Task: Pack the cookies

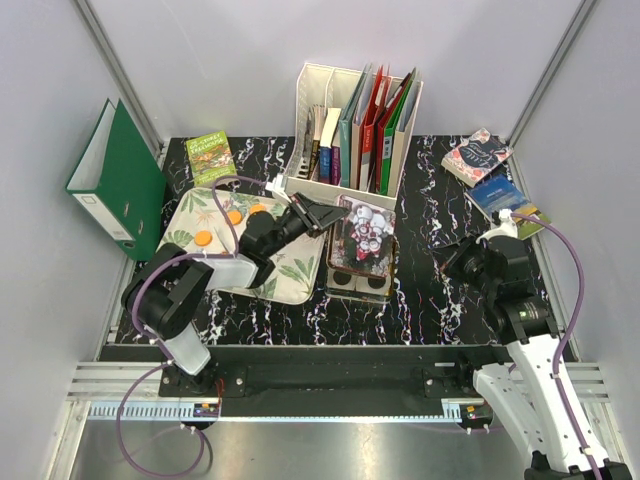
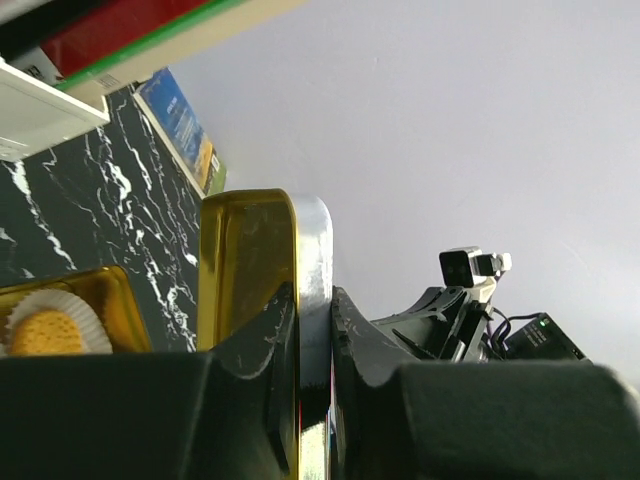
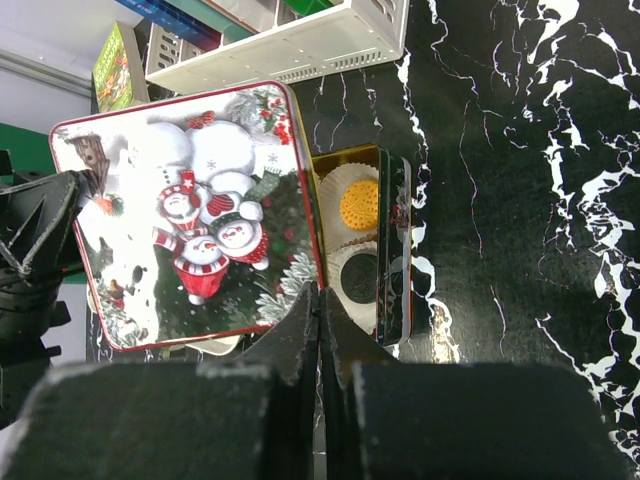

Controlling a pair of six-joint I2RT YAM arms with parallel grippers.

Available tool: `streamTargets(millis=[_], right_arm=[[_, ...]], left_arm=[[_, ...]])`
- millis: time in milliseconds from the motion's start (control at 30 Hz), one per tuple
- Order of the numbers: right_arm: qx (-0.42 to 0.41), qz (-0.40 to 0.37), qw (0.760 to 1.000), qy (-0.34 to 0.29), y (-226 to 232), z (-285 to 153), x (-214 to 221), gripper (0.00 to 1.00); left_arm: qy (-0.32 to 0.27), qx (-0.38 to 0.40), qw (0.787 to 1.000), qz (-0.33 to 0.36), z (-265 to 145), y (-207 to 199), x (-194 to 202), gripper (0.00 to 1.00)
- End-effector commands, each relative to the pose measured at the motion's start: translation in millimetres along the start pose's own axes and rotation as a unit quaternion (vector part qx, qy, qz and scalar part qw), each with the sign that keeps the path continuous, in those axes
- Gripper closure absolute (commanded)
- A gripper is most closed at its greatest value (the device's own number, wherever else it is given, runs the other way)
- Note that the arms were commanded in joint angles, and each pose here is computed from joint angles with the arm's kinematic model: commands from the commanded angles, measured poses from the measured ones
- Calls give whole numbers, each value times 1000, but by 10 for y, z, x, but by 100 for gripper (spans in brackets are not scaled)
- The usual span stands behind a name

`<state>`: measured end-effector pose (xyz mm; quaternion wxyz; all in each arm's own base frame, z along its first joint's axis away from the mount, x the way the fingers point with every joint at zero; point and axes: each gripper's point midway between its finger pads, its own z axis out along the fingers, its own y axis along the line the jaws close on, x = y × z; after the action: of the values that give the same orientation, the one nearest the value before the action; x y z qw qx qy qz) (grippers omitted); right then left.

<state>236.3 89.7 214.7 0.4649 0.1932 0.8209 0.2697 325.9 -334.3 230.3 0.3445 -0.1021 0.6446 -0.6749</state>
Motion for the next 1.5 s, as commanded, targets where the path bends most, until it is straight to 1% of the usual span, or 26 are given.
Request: streamTargets(millis=[0,33,100,133,200,233,333,533,633,667,700,733,800,1033,1200,1467], right_arm=[[-10,-9,1000,-9,45,30,-50,100],[-10,-9,1000,-9,48,31,-53,100],[-10,-9,1000,-9,43,33,-48,100],[-10,-9,1000,-9,46,34,-51,100],[-9,-8,1000,-8,36,44,-41,100],[-8,-6,1000,-6,29,58,-30,100],[-6,1,1000,10,0,124,44,100],[-8,17,999,29,-25,245,146,100],[-8,18,999,31,-35,265,159,100],[-10,18,999,29,-26,261,149,100],[-9,18,999,29,-35,265,155,100],[-9,17,999,28,-37,267,157,100],[-7,17,999,30,-56,279,172,100],[4,18,999,43,-153,353,277,100],[1,20,999,43,-154,368,290,100],[5,22,998,50,-209,426,357,100]], left_arm=[[25,24,999,12,-54,-99,-83,100],[46,15,999,8,-78,-47,-38,100],[58,8,998,7,-101,-15,-121,100],[79,3,997,2,-141,21,-81,100],[90,-5,996,0,-186,67,-165,100],[108,-10,994,-6,-221,101,-136,100],[125,-23,992,-12,-305,183,-175,100],[112,-47,993,-9,-421,400,-259,100],[106,-44,993,-20,-430,493,-241,100],[105,-50,993,-35,-438,573,-223,100],[100,-37,994,-31,-426,543,-240,100],[99,-42,993,-45,-428,618,-230,100],[99,-39,993,-49,-416,647,-223,100],[93,-69,991,-61,-464,859,-243,100],[80,-54,994,-54,-429,723,-386,100],[66,3,997,-34,-273,195,-611,100]])
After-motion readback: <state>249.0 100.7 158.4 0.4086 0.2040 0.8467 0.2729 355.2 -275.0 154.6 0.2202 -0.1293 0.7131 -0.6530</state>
